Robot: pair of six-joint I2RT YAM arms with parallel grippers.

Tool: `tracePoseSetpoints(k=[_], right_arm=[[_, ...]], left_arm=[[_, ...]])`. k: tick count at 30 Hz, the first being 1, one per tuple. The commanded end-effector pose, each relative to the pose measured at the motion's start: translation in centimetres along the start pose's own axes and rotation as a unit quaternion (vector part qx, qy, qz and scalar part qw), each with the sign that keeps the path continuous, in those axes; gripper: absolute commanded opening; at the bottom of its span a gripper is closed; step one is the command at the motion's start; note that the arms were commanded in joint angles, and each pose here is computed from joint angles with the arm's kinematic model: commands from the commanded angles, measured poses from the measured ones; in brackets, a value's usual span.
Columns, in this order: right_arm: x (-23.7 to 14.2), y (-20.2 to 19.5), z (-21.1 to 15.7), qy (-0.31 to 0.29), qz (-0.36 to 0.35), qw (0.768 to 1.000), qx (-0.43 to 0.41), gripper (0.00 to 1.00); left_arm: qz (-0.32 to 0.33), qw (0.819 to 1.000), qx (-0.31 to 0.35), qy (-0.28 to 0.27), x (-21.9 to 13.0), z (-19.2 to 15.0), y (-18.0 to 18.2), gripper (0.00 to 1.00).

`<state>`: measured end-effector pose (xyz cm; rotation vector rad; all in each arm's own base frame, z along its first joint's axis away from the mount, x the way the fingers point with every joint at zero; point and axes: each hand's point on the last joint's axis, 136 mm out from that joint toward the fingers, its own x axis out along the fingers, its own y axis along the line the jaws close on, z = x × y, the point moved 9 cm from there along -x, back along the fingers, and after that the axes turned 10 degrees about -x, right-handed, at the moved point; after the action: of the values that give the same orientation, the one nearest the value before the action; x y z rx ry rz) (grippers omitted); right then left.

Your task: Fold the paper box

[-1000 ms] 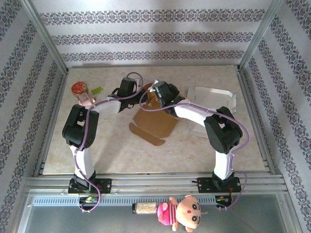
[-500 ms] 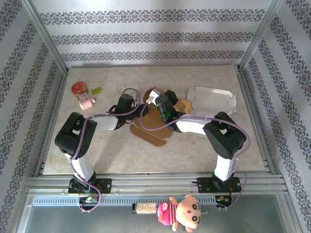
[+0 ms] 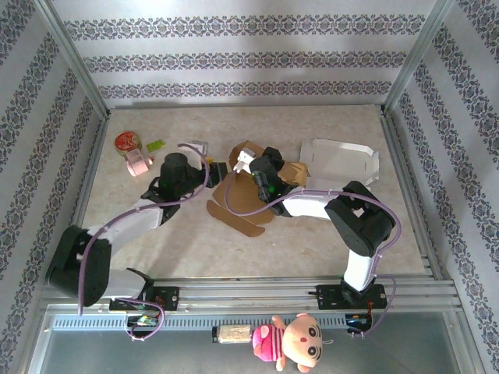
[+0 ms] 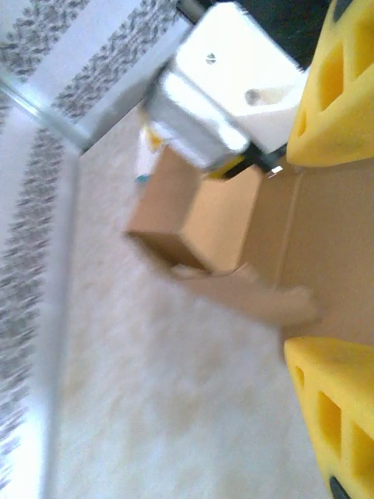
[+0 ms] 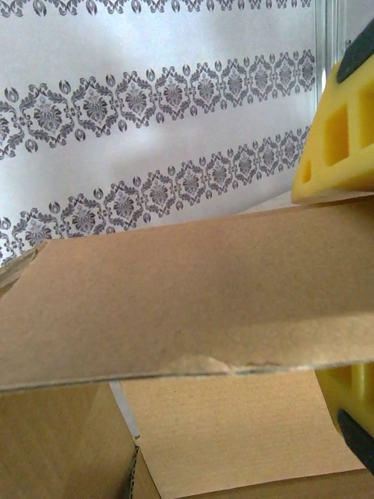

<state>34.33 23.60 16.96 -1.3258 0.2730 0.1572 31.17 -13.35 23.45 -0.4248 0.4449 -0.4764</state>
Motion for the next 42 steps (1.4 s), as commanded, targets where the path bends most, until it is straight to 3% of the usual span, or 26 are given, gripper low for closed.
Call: tracePoseSetpoints(k=[1, 4, 7, 11, 13, 19, 25, 28, 35, 42], right_arm=[[-0.3, 2.4, -1.2, -0.003, 0.069, 0.997, -0.026, 0.34], [-0.4, 2.3, -1.4, -0.011, 0.091, 0.996, -0.011, 0.34], [-0.4, 2.3, -1.6, -0.012, 0.102, 0.995, -0.001, 0.34], [-0.3, 2.2, -1.8, -0.012, 0.107, 0.994, 0.006, 0.34], [-0.2, 2.1, -1.9, -0.013, 0.107, 0.994, 0.008, 0.34], [0.0, 2.0, -1.8, -0.012, 0.107, 0.994, 0.014, 0.34], [0.1, 2.2, -1.8, -0.013, 0.111, 0.994, 0.018, 0.34], [0.0, 2.1, -1.7, -0.014, 0.110, 0.994, 0.021, 0.34], [-0.2, 2.1, -1.8, -0.013, 0.110, 0.994, 0.020, 0.34], [-0.2, 2.2, -1.7, -0.015, 0.111, 0.994, 0.019, 0.34]], left_arm=[[0.059, 0.991, 0.108, 0.046, -0.2, 0.8, 3.4, 0.61], [0.017, 0.985, 0.154, 0.079, 1.4, 1.3, 5.6, 0.64], [-0.073, 0.968, 0.209, 0.120, 3.6, 0.4, 6.0, 0.64], [-0.191, 0.942, 0.249, 0.118, 6.1, -0.8, 5.9, 0.63], [-0.218, 0.933, 0.257, 0.130, 7.4, -1.0, 6.0, 0.62], [-0.227, 0.917, 0.284, 0.165, 10.3, -0.7, 5.3, 0.59], [-0.258, 0.901, 0.300, 0.181, 12.0, -1.3, 4.1, 0.37], [-0.286, 0.897, 0.281, 0.185, 12.2, -1.5, 3.5, 0.38], [-0.263, 0.901, 0.279, 0.202, 13.5, -2.4, 2.9, 0.48], [-0.243, 0.908, 0.275, 0.200, 15.0, -3.3, 2.7, 0.27]])
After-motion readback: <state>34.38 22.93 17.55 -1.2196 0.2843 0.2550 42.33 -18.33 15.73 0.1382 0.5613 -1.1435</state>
